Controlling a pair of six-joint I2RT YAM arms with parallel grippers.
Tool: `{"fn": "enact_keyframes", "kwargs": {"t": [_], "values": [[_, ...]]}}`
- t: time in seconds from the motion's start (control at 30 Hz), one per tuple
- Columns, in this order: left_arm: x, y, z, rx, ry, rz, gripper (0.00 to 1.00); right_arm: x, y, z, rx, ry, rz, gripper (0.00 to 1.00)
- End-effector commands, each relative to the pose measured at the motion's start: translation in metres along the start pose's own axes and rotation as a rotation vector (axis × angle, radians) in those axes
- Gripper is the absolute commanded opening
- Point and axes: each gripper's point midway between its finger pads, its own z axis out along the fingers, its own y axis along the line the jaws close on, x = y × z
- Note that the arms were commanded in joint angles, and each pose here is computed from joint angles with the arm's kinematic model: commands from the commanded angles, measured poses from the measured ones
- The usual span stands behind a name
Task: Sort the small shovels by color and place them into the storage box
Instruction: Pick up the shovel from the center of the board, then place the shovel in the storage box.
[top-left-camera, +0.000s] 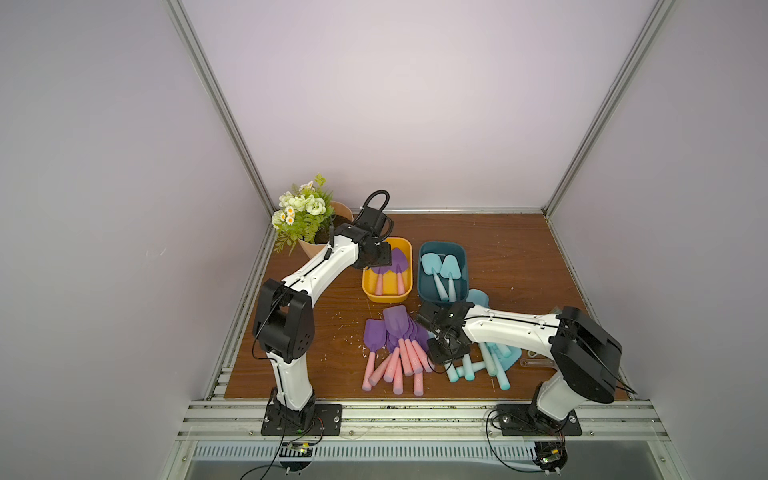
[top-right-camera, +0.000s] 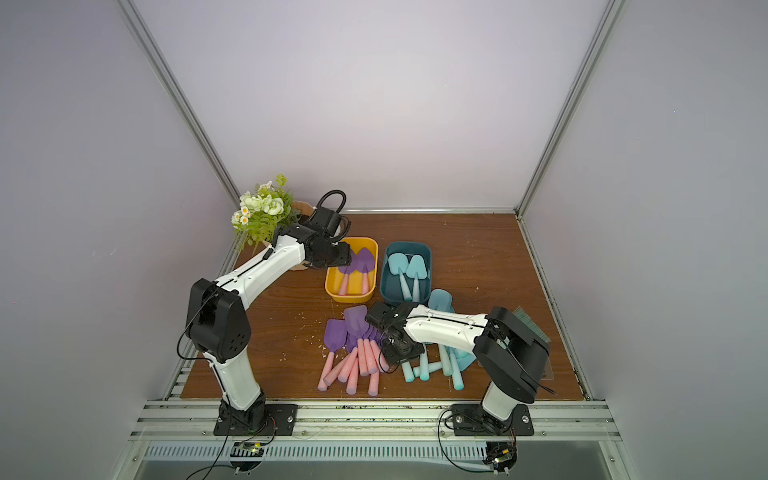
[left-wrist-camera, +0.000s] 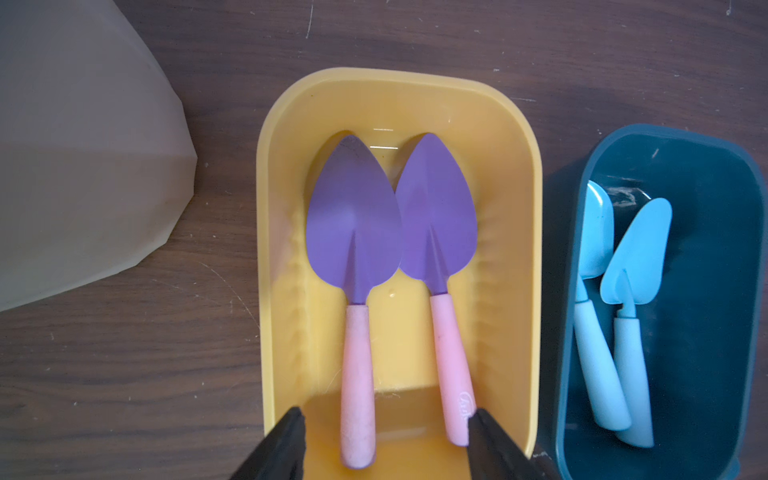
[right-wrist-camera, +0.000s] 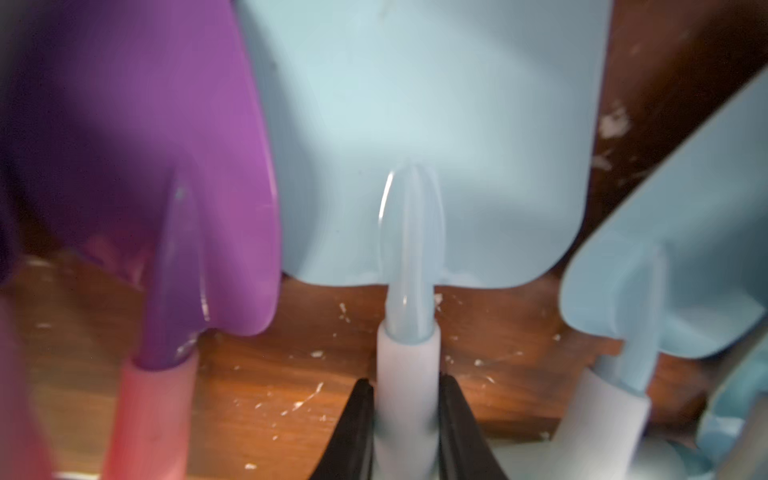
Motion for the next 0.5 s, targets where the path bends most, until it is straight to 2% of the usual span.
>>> {"fn": "enact_keyframes", "kwargs": {"t": [0.0, 0.27, 0.47], "values": [[0.001, 0.005, -0.007, -0.013, -0.011, -0.005, 0.64, -0.021, 0.002, -0.028, 0.01, -0.064, -0.019, 0.15], [0.001, 0.006, -0.007, -0.008, -0.024, -0.02, 0.64, -0.039, -0.018, -0.061, 0.05, -0.093, 0.022, 0.14], [0.0, 0.004, -0.007, 0.001, -0.027, -0.029, 0.64, -0.074, -0.041, -0.09, 0.044, -0.19, 0.09, 0.13]]}}
